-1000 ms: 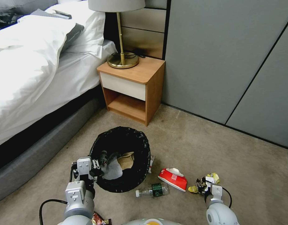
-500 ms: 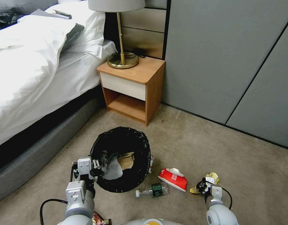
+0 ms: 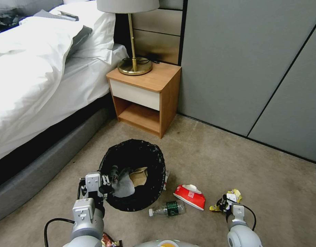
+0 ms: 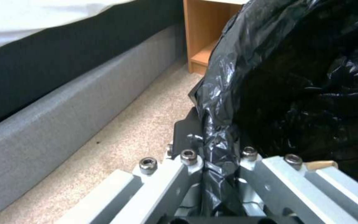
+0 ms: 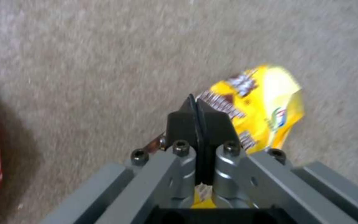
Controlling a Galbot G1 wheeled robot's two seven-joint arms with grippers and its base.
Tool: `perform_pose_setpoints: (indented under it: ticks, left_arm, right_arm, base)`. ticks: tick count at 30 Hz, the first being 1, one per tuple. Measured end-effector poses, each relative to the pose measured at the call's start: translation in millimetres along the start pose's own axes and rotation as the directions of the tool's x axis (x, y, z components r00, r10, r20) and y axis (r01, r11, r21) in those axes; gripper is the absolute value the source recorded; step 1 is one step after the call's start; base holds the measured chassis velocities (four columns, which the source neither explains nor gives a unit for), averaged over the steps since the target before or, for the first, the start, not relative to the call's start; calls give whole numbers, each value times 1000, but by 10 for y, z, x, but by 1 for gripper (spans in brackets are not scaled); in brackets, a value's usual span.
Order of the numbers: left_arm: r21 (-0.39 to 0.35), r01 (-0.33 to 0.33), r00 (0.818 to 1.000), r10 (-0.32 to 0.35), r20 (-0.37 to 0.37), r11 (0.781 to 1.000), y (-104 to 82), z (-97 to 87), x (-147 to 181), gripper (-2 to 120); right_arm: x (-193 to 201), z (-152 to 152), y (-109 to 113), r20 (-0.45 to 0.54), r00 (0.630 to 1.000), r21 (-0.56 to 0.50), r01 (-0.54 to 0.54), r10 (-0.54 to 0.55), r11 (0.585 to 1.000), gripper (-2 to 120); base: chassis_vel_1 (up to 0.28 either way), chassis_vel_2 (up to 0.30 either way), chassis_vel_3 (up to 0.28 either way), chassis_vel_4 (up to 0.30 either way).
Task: Pick up the trash bin, then pick up the garbage from the floor and place it into the trash bin.
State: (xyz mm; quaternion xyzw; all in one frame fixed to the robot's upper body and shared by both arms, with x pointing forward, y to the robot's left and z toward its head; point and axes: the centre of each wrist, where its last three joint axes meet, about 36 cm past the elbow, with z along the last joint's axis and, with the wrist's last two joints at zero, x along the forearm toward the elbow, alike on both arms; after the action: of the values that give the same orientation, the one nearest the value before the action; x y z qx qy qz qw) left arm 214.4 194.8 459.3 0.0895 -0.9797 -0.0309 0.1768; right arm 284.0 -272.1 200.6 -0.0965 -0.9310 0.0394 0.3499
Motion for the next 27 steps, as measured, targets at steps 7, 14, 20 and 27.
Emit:
perform_pose_setpoints:
  ticks: [7,14,20,27]
  left_arm:
    - [1,0,1000,0,2,1000,-2,-2,-8,0]
    - [3,0,1000,0,2,1000,-11,3,-23,0]
    - [2,0,1000,0,2,1000,-12,3,-31,0]
    - [1,0,1000,0,1,1000,-14,3,-41,0]
  right_arm:
    - [129,-80,-4,72,997,12,-19,18,1000,0]
    - [114,-10,-41,48,997,23,-61,59,998,0]
    - [50,74,-97,24,996,30,-83,82,996,19]
    - [-55,150,-222,17,994,44,-109,108,993,42]
  base:
    - [0,0,0,0]
    - [0,0,0,0]
    - [0,0,0,0]
    - [0,0,0,0]
